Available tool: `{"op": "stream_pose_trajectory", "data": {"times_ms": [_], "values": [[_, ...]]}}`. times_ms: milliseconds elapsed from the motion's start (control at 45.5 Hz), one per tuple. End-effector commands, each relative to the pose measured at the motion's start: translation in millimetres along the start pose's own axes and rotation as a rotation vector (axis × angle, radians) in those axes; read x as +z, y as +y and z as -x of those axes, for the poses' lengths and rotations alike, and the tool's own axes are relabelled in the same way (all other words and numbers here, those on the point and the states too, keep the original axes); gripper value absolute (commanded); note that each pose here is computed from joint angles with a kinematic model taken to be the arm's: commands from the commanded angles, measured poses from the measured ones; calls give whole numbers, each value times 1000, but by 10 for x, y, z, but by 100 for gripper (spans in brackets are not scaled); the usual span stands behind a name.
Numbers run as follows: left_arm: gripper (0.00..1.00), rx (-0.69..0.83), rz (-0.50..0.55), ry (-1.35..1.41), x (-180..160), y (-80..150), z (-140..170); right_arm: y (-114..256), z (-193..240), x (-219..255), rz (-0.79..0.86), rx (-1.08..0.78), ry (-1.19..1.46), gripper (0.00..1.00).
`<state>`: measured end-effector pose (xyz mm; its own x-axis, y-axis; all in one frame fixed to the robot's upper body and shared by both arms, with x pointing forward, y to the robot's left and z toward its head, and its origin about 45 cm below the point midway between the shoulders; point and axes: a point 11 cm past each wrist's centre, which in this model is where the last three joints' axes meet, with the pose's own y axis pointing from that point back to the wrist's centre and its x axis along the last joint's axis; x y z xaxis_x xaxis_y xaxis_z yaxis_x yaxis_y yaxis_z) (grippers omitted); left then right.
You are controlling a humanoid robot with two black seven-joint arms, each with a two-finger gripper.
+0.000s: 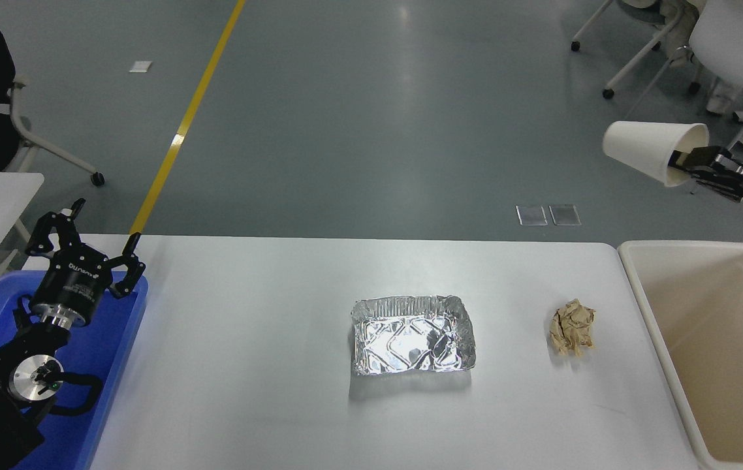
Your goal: Clean the table surface
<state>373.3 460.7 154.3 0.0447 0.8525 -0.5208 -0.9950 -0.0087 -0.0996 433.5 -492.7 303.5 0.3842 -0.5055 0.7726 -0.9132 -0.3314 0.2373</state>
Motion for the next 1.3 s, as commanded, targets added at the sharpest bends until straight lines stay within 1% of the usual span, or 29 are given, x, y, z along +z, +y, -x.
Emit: {"op": "stream_pose_trajectory", "data": {"times_ms": [0, 418, 659, 923, 1055, 1275], "values": [[100, 0, 0, 0, -1, 0, 0, 216, -43, 425, 133, 116, -20, 0], [100, -1, 0, 1, -1, 0, 1, 496, 17, 922, 416, 220, -95, 0], [100, 0, 0, 0, -1, 0, 0, 684, 112, 1224, 665, 259, -118, 0], [100, 0, 0, 0, -1, 0, 0, 820, 257, 1430, 883, 317, -124, 0], [100, 0, 0, 0, -1, 0, 0, 856, 400, 1504, 938, 310, -122, 0], [100, 0, 0, 0, -1, 0, 0, 885, 840, 1633, 973, 249, -119, 0]]}}
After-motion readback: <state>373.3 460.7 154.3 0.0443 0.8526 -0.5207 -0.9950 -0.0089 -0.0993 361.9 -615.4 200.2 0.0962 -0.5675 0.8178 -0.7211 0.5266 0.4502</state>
